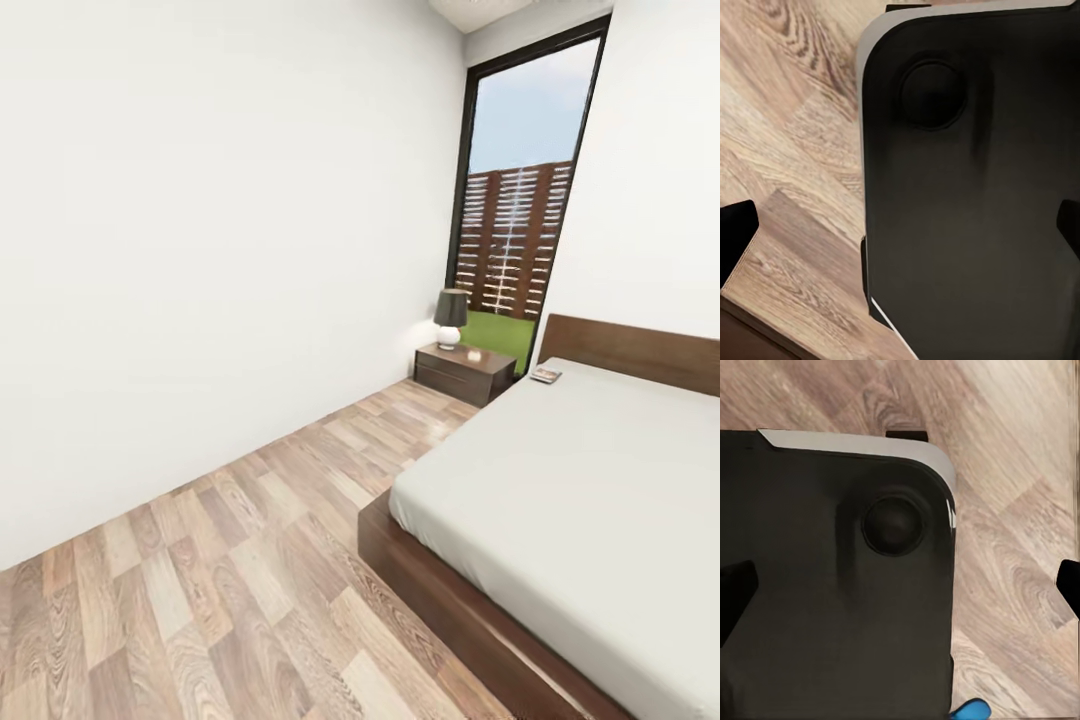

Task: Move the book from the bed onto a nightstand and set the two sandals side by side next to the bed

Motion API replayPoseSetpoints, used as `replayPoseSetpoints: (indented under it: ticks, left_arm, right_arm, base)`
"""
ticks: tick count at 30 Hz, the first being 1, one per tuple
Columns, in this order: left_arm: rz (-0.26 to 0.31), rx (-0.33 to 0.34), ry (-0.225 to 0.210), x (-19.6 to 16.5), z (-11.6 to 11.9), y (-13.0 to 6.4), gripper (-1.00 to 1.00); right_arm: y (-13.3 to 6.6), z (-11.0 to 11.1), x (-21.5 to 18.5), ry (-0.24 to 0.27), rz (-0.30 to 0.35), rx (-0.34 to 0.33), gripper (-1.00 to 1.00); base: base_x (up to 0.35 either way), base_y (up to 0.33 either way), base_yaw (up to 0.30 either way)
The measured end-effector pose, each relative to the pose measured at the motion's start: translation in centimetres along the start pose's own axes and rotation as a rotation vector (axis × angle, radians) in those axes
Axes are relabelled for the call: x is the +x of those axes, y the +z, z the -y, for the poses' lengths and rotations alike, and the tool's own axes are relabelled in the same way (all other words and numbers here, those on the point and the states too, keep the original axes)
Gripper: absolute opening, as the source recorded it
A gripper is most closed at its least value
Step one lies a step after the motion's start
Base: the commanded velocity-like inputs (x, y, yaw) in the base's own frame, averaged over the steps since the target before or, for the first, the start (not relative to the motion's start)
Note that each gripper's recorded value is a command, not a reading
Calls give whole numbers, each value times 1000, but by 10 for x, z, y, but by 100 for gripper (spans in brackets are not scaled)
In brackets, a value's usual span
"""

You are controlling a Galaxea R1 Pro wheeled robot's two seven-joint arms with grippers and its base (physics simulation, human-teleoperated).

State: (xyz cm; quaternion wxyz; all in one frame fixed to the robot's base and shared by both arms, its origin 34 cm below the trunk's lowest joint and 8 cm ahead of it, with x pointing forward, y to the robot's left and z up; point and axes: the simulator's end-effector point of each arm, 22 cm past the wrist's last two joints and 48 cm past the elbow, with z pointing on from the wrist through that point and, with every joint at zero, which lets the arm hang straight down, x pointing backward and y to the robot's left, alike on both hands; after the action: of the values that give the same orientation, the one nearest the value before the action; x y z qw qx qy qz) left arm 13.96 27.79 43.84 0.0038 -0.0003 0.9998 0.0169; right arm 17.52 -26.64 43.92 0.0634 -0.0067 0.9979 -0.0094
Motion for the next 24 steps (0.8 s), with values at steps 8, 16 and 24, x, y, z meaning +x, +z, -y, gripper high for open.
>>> replayPoseSetpoints:
  ticks: [8, 16, 24]
  left_arm:
    - [0, 0, 0, 0, 0, 0, 100]
    - [4, 0, 0, -1, 0, 0, 100]
    - [5, 0, 0, -2, 0, 0, 100]
  right_arm:
    - [0, 4, -1, -1, 5, 5, 100]
    - [0, 4, -2, 6, 6, 6, 100]
    - [0, -4, -3, 10, 10, -11, 100]
  base:
    - [0, 0, -275]
    - [0, 0, -257]
    - [0, 0, -75]
